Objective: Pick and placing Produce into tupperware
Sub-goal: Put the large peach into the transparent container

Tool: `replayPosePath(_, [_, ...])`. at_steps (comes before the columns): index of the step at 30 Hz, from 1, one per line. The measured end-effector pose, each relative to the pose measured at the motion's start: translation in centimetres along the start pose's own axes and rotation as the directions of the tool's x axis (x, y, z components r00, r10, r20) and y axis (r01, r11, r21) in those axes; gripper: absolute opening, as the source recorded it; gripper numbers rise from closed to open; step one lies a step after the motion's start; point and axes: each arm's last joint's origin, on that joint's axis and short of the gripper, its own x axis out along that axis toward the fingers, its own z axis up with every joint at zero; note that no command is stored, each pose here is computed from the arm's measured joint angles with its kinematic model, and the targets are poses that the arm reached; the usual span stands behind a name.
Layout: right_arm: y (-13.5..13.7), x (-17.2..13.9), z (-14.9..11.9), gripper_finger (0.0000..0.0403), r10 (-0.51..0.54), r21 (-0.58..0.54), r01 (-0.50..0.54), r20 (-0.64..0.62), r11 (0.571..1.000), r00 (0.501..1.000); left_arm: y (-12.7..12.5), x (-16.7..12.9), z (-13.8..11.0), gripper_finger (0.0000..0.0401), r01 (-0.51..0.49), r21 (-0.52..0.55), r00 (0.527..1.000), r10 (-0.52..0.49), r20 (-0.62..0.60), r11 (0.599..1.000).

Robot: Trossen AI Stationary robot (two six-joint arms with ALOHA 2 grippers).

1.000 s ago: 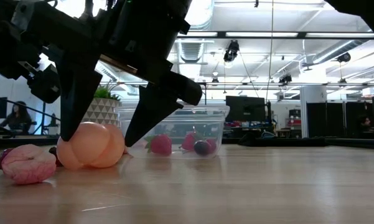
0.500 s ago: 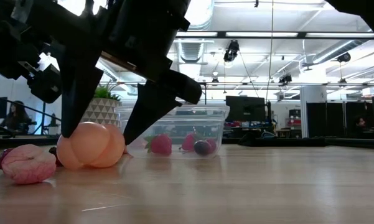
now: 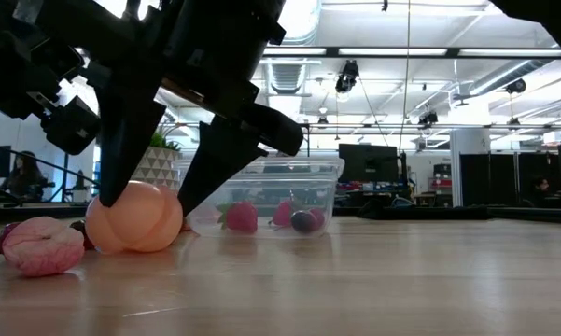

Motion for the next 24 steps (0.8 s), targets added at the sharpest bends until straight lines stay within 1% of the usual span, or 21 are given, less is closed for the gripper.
replayPosePath(3, [-0.01,0.05,-0.03,0.0260,-0.001,-0.002,0.001,-0.001,1.000,1.000,0.00,0.00,0.00,0.0240,0.000,0.000,1.000,0.000,0.000,1.000])
replayPosePath(6, [0.07,-0.23,0.12,0.0263,0.002,-0.001,-0.002,0.001,1.000,1.000,0.00,0.00,0.00,0.0240,0.000,0.000,1.000,0.000,0.000,1.000])
replayPosePath(15, [0.32,-0.79,0.48,0.0230,0.021,-0.016,-0.021,0.015,1.000,1.000,0.00,0.00,0.00,0.0240,0.000,0.000,1.000,0.000,0.000,1.000])
replayPosePath(18, [0.32,-0.66,0.33,0.0228,0.023,-0.015,-0.023,0.008,1.000,1.000,0.00,0.00,0.00,0.0240,0.000,0.000,1.000,0.000,0.000,1.000])
replayPosePath(21, [0.20,-0.19,0.02,0.0236,0.020,0.000,-0.020,-0.013,1.000,1.000,0.00,0.00,0.00,0.0240,0.000,0.000,1.000,0.000,0.000,1.000])
replayPosePath(24, [0.27,0.08,-0.17,0.0254,0.024,0.007,-0.024,-0.021,1.000,1.000,0.00,0.00,0.00,0.0240,0.000,0.000,1.000,0.000,0.000,1.000])
